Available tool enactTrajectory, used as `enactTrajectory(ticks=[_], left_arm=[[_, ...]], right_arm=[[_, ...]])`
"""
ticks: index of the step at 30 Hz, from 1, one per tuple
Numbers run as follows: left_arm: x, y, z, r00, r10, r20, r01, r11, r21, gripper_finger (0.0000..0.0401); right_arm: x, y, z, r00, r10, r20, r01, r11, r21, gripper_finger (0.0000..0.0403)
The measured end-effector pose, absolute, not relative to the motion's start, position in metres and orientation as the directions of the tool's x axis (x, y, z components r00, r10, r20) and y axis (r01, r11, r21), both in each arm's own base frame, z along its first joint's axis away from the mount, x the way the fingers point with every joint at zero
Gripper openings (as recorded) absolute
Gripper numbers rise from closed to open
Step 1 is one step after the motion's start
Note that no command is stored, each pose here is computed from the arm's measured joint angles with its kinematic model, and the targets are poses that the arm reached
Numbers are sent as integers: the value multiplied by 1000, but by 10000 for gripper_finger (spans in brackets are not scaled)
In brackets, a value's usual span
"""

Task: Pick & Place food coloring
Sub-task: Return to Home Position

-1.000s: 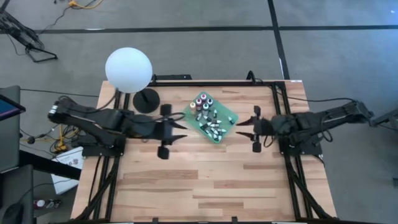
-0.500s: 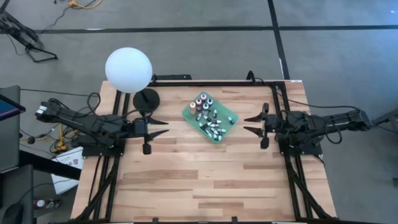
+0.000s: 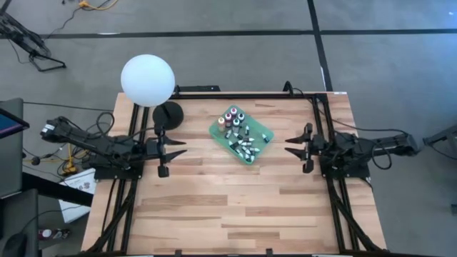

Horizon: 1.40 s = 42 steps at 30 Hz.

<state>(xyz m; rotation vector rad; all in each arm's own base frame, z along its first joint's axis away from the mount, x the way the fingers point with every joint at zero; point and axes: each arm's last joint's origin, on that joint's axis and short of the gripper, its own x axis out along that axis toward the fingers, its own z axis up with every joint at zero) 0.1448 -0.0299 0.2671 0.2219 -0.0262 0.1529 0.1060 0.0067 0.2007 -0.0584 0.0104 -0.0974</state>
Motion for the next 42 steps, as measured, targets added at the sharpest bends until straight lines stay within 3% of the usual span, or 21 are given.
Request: enactTrajectory(ticks=[10, 15, 24, 30, 35, 42], left_arm=[[131, -26, 248, 987, 147, 66, -157, 968, 194, 107], [125, -24, 238, 986, 140, 93, -155, 970, 189, 107], [114, -22, 218, 977, 94, 193, -135, 968, 210, 107], [109, -21, 211, 974, 96, 207, -141, 967, 213, 107], [107, -20, 203, 973, 102, 210, -144, 969, 199, 107], [106, -20, 200, 977, 113, 180, -147, 971, 188, 107]], right_arm=[[95, 6, 189, 996, -84, 43, 88, 992, -96, 134], [91, 7, 189, 998, -14, 53, 20, 993, -115, 132], [92, 9, 188, 997, 68, 49, -58, 984, -171, 94], [92, 3, 186, 999, 46, 28, -40, 982, -183, 65], [93, 0, 182, 996, 86, 18, -83, 985, -149, 56], [97, -5, 170, 998, 39, 47, -34, 994, -108, 54]])
